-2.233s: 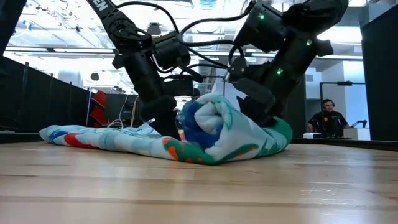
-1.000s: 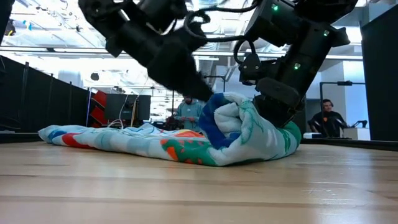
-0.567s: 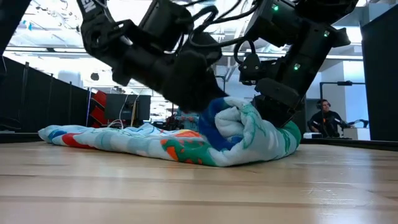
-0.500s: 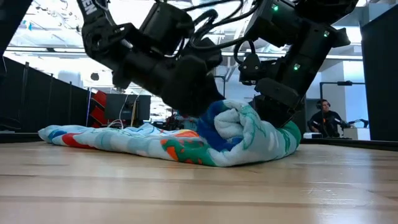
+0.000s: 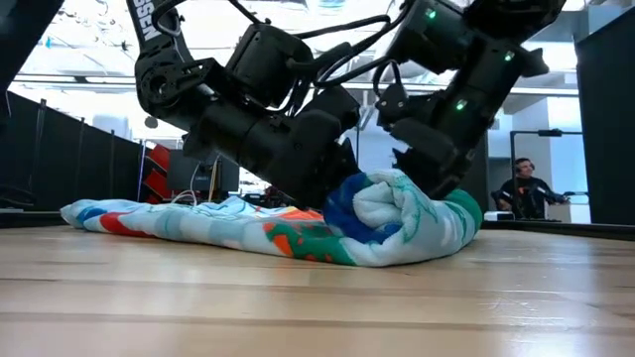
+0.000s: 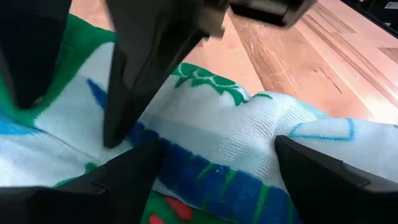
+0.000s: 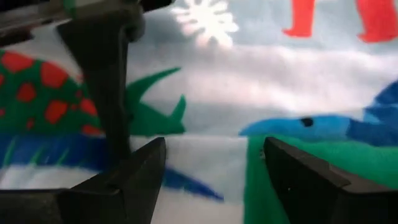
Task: Roll towel
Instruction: Roll the multicolor dinosaur print towel
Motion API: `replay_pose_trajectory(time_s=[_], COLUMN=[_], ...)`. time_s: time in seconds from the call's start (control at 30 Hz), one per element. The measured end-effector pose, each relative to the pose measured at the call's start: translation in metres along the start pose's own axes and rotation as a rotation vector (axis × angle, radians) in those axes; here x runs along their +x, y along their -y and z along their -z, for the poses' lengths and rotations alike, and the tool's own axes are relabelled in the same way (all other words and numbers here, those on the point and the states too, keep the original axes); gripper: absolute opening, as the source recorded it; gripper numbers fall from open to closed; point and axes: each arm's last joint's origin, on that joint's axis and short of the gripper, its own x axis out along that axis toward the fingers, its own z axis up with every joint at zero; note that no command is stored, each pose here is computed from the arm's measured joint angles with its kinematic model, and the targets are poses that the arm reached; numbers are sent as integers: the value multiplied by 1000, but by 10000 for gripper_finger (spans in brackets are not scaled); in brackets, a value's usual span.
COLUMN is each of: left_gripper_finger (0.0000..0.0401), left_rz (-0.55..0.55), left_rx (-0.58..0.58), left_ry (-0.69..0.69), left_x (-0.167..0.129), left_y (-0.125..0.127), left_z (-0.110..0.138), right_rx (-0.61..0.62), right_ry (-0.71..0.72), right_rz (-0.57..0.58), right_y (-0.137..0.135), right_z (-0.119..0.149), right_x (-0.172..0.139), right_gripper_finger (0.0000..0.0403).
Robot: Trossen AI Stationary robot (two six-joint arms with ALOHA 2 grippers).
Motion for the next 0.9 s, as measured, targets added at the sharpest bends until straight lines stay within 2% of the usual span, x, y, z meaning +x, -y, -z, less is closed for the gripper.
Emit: replay_pose_trajectory(time_s=[0.23, 0.43, 0.7, 0.9], left_gripper_finger=[306, 306, 306, 306], left_rz=[-1, -8, -12, -44], left_rx=[0, 8, 4, 52], left_ry=[-11, -5, -31, -137], left_x=[0, -7, -12, -40], left_y=[0, -1, -1, -5], left_z=[2, -9, -12, -32], right_rx=[7, -2, -4, -8], right_ry=[52, 57, 6, -12], right_rz=[49, 54, 68, 69], right_y=[0, -4, -9, -8], right_z=[-3, 2, 14, 15], right_x=[6, 10, 27, 27], right_gripper_finger=[259, 259, 259, 259])
